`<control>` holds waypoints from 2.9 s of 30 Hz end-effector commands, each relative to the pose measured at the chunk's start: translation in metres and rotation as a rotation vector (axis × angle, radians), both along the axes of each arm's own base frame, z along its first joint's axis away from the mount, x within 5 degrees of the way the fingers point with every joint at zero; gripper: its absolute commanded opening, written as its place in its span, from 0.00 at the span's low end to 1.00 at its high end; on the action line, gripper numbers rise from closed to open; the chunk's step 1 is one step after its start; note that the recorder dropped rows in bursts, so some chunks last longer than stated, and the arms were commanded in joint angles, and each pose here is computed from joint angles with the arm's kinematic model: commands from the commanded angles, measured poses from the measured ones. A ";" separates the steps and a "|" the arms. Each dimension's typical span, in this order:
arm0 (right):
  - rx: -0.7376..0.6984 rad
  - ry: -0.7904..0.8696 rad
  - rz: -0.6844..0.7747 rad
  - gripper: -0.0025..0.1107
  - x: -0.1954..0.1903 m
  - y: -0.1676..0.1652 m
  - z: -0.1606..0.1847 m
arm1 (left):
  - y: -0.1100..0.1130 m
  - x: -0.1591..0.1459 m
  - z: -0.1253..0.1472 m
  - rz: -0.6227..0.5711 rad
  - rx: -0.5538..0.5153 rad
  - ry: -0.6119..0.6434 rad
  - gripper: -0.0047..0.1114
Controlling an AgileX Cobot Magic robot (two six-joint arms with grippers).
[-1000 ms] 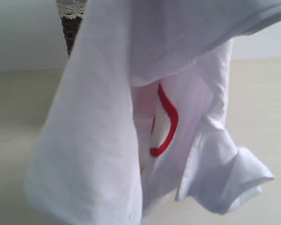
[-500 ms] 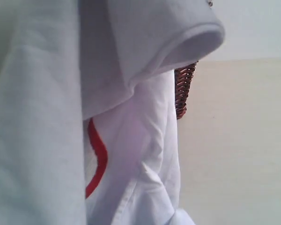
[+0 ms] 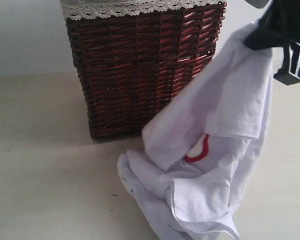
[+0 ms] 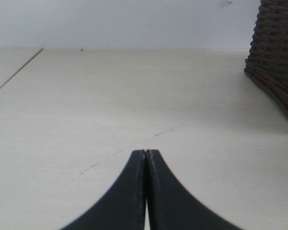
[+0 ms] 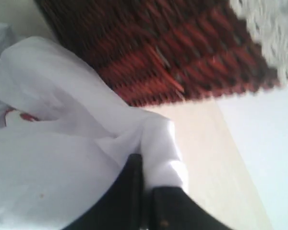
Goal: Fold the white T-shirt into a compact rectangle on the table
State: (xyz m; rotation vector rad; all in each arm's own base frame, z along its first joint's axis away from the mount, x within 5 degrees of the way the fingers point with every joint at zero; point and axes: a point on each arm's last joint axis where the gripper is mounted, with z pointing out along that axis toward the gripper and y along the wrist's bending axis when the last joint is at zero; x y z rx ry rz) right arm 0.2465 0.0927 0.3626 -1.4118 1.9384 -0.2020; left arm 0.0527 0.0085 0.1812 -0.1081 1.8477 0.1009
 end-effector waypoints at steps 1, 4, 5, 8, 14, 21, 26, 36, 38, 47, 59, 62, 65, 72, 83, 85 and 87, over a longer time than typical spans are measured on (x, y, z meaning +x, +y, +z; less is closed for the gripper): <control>-0.115 0.081 -0.140 0.04 0.009 -0.024 -0.011 | 0.000 0.000 0.000 0.000 0.006 -0.007 0.04; -0.144 0.173 -0.180 0.15 0.009 -0.034 -0.020 | 0.000 0.000 0.000 0.000 0.006 -0.007 0.04; -0.143 0.189 -0.204 0.21 0.009 -0.037 -0.023 | 0.000 0.000 0.000 0.000 0.006 -0.007 0.04; -0.172 0.204 -0.287 0.37 0.009 -0.047 -0.037 | 0.000 0.000 0.000 0.000 0.006 -0.007 0.04; -0.292 0.120 -0.528 0.51 0.009 -0.081 -0.053 | 0.000 0.000 0.000 0.000 0.006 -0.007 0.04; -0.143 -0.121 -0.681 0.51 0.015 -0.102 -0.044 | 0.000 0.000 0.000 0.000 0.006 -0.007 0.04; 0.139 -0.062 -0.444 0.51 0.011 -0.069 -0.050 | 0.000 0.000 0.000 0.000 0.006 -0.007 0.04; -0.016 0.228 -0.100 0.51 -0.001 -0.055 -0.137 | 0.000 0.000 0.000 0.000 0.006 -0.007 0.04; -0.046 0.206 -0.129 0.51 0.005 -0.058 -0.148 | 0.000 0.000 0.000 0.000 0.006 -0.007 0.04; -0.070 0.277 -0.147 0.48 0.017 -0.059 -0.178 | 0.000 0.000 0.000 0.000 0.006 -0.007 0.04; -0.130 0.319 -0.169 0.44 0.028 -0.063 -0.205 | 0.000 0.000 0.000 0.000 0.006 -0.007 0.04; -0.134 0.312 -0.216 0.26 0.029 -0.066 -0.206 | 0.000 0.000 0.000 0.000 0.006 -0.007 0.04; -0.154 0.299 -0.235 0.05 0.030 -0.068 -0.205 | 0.000 0.000 0.000 0.000 0.006 -0.007 0.04; -0.149 0.289 -0.250 0.02 0.031 -0.069 -0.204 | 0.000 0.000 0.000 0.000 0.006 -0.007 0.04; 0.004 -0.173 -0.362 0.02 0.040 -0.086 -0.134 | 0.000 0.000 0.000 0.000 0.006 -0.007 0.04; 0.004 -0.202 -0.419 0.02 0.040 -0.102 -0.125 | 0.000 0.000 0.000 0.000 0.006 -0.007 0.04; -0.004 -0.196 -0.484 0.02 0.039 -0.121 -0.122 | 0.000 0.000 0.000 0.000 0.006 -0.007 0.04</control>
